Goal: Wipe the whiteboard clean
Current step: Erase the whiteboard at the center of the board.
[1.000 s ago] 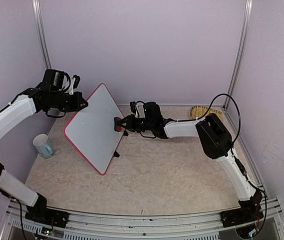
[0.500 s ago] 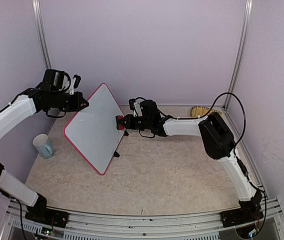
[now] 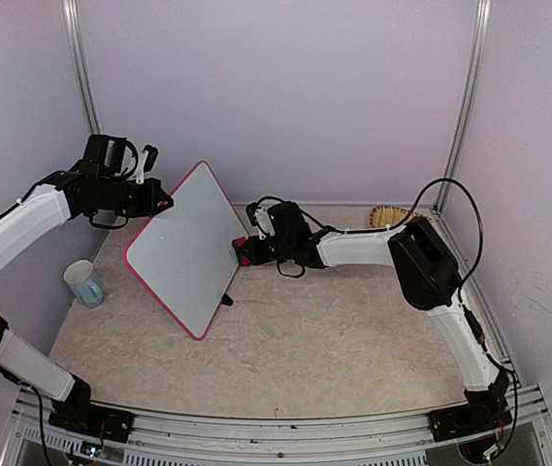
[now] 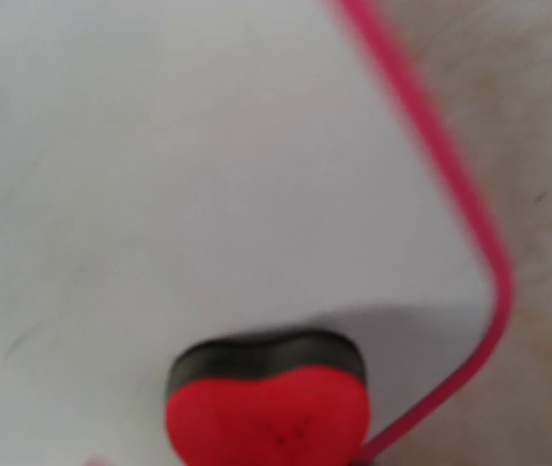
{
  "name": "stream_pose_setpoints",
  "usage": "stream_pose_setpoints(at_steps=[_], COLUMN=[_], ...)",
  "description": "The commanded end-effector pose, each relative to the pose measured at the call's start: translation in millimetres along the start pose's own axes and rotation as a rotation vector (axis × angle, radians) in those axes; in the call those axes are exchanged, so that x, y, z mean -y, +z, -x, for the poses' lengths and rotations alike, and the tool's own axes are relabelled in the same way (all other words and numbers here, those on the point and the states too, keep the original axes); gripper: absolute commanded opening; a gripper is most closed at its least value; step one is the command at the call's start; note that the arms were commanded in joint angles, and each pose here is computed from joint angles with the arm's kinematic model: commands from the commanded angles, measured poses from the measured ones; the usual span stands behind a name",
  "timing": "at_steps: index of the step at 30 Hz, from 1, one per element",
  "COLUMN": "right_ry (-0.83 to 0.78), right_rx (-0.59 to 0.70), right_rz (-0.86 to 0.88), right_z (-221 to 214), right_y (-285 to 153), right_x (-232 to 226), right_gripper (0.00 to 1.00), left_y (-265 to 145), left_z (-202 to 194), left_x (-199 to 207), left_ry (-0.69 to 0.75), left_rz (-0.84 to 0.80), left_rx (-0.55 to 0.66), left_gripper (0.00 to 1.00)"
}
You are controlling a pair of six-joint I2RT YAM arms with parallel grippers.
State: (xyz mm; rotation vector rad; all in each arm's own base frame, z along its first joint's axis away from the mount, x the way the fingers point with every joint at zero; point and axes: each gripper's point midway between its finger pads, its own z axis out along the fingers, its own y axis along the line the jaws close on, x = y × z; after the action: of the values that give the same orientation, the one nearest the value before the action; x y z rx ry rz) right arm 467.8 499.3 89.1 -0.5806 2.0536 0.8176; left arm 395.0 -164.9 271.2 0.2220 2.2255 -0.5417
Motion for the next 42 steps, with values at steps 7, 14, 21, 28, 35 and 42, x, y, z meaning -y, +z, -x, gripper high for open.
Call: stream_pose_setpoints(at_steps=[7, 14, 21, 28, 35, 42], right_ry=[-0.116, -0.075, -0.079, -0.093, -0.111, -0.201], right_rx=[-0.071, -0.159, -0.238, -0.31, -0.395, -0.458], right_rz=[0.2, 0.24, 0.191, 0.221, 0.271, 0.24], right_z=[11.5, -0.2, -26.4, -54.1, -84.4, -95.2], right_y=[-27.1, -9.9, -5.2, -7.0, -14.5, -22.9], right_x=[-54.1, -48.3, -30.7, -36.0, -49.3, -57.2], right_gripper=[0.07, 0.07, 0.07, 0.07, 0.07, 0.07], left_y=[9.1, 6.7, 7.7, 8.2, 9.2, 9.5], left_z=[-23.6, -23.6, -23.9, -23.9, -24.1, -23.6], left_x=[9.3, 11.1, 13.2, 13.3, 13.1, 12.3], left_ry=[0.025, 0.03, 0.032, 0.033, 0.032, 0.032], left_rz=[-0.042, -0.045, -0.054, -0.052, -0.051, -0.048], left_rx=[-0.08, -0.077, -0.079, -0.079, -0.082, -0.081], left_gripper=[0.0, 0.0, 0.0, 0.0, 0.0, 0.0])
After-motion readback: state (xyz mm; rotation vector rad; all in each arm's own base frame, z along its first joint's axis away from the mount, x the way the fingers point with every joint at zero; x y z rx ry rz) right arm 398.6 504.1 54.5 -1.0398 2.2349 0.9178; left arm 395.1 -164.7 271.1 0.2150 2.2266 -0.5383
